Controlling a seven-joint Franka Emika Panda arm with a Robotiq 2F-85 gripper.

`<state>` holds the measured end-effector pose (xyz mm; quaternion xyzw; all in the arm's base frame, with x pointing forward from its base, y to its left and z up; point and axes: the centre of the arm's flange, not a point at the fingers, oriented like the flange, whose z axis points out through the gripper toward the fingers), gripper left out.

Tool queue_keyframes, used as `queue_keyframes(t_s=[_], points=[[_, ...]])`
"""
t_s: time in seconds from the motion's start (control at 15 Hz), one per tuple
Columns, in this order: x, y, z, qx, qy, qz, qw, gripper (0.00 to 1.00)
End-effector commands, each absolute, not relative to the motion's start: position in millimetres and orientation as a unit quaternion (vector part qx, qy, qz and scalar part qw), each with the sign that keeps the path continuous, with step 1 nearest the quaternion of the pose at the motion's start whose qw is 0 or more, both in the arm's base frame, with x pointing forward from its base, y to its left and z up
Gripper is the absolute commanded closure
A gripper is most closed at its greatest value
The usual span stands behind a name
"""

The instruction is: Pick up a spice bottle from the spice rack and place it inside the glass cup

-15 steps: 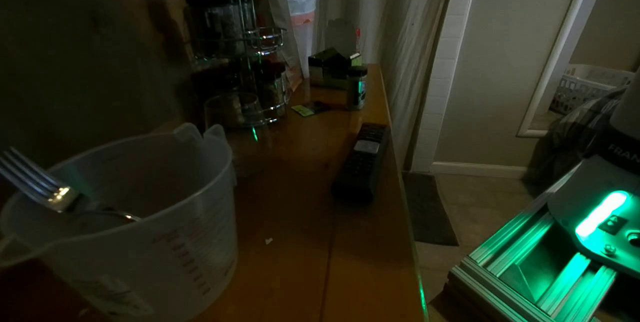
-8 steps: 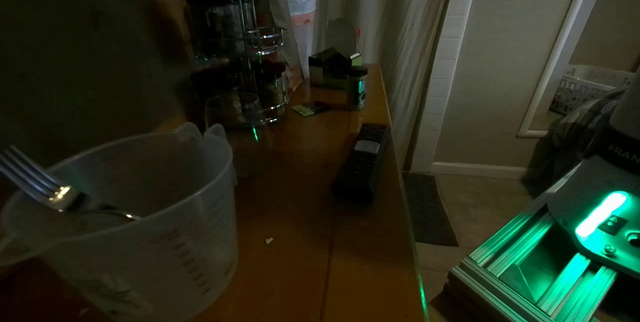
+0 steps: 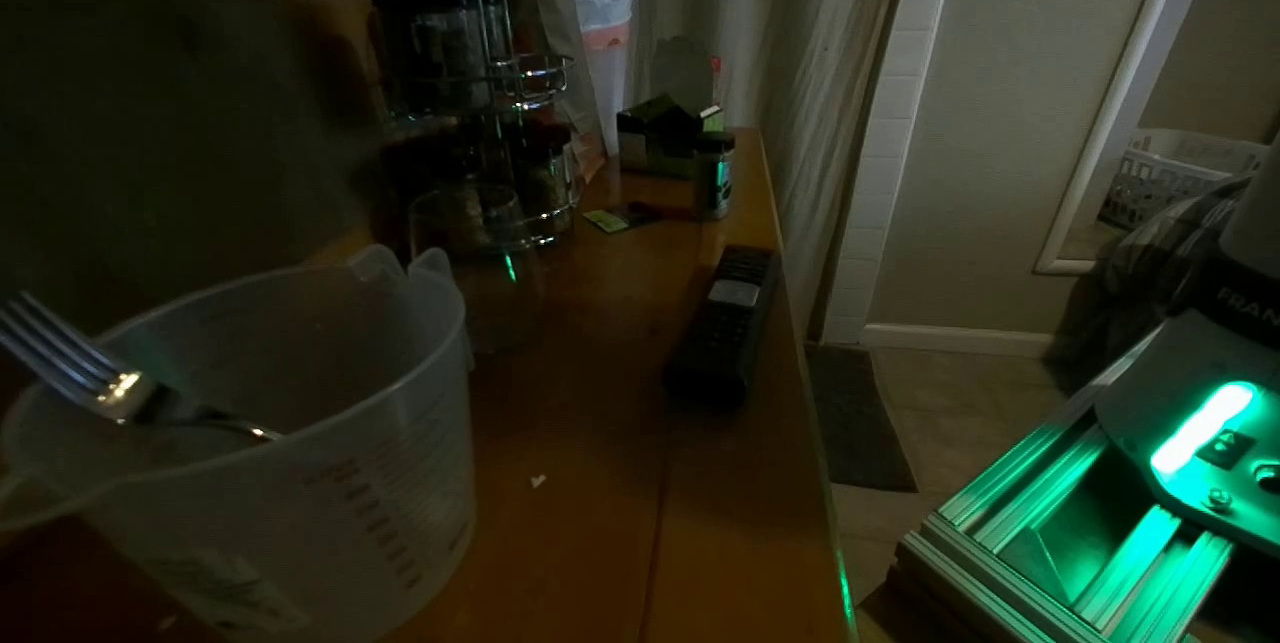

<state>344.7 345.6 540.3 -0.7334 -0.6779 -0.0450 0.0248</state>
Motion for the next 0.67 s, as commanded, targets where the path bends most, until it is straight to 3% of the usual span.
queue_keyframes(t_s=[0.0,0.27,0.6], points=[[290,379,510,-0.704,-0.707,-0.068,0.003,0.74],[279,393,464,-0.708,-0.701,-0.091,0.010,0.74],[304,353,427,-0.714,-0.684,-0.128,0.070,0.74]])
